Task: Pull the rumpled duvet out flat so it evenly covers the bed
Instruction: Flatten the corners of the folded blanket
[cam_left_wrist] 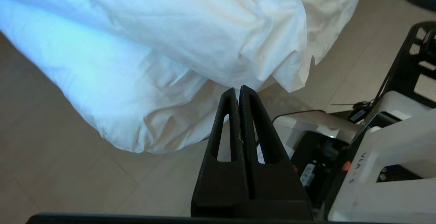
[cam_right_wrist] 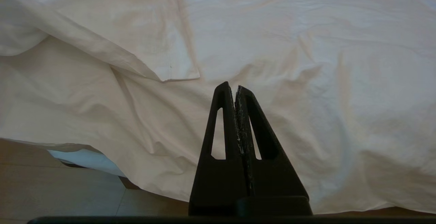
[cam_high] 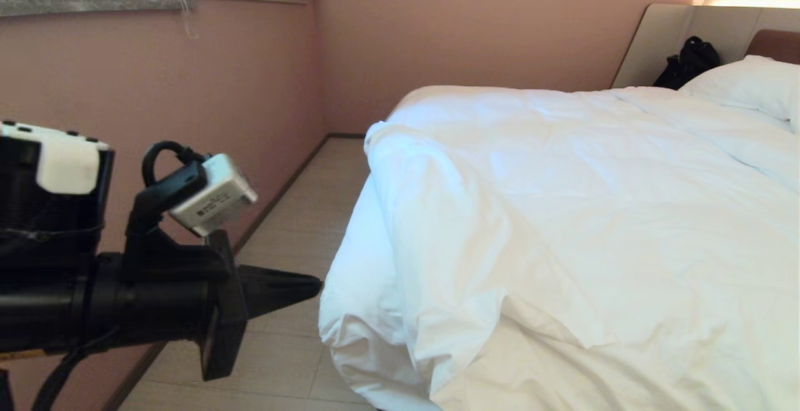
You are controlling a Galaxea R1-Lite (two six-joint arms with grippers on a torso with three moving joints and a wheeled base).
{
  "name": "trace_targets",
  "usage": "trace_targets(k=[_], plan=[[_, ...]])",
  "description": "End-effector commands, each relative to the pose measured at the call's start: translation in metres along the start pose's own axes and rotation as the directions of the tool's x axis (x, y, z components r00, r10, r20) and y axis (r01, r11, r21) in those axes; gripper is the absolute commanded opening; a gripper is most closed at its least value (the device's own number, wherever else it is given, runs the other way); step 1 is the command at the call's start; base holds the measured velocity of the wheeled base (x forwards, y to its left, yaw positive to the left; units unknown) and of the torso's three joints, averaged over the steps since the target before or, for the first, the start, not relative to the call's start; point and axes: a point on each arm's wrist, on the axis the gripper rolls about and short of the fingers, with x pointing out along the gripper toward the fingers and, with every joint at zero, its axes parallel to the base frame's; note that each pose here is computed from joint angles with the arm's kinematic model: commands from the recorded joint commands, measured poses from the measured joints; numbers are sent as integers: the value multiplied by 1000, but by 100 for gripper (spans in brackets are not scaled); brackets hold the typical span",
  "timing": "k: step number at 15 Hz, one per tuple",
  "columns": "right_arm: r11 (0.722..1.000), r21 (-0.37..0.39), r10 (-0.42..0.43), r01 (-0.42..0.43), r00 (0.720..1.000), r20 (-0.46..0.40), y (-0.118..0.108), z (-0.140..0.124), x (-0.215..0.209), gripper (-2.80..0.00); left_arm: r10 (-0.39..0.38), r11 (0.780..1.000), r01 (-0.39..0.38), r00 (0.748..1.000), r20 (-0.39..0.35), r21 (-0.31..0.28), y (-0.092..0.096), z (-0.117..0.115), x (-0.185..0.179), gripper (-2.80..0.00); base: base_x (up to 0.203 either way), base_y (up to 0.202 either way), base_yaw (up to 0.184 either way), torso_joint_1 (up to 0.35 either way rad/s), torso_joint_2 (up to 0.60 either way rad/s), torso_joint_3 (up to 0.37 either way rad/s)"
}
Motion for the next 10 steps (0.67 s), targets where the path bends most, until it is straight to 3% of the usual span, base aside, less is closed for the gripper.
trace_targets(k=[1,4,10], plan=[[1000,1,0,0,1000,0,0,0,0,-280,-27,999,28,999,-44,18,2,5,26,-280,0,0,0,0,0,0],[1000,-1,0,0,1000,0,0,0,0,-280,-20,998,25,997,-71,62,-7,18,53,-280,0,0,0,0,0,0],[1000,1,0,0,1000,0,0,0,0,-280,-70,984,82,994,-80,158,-48,41,92,-280,0,0,0,0,0,0]])
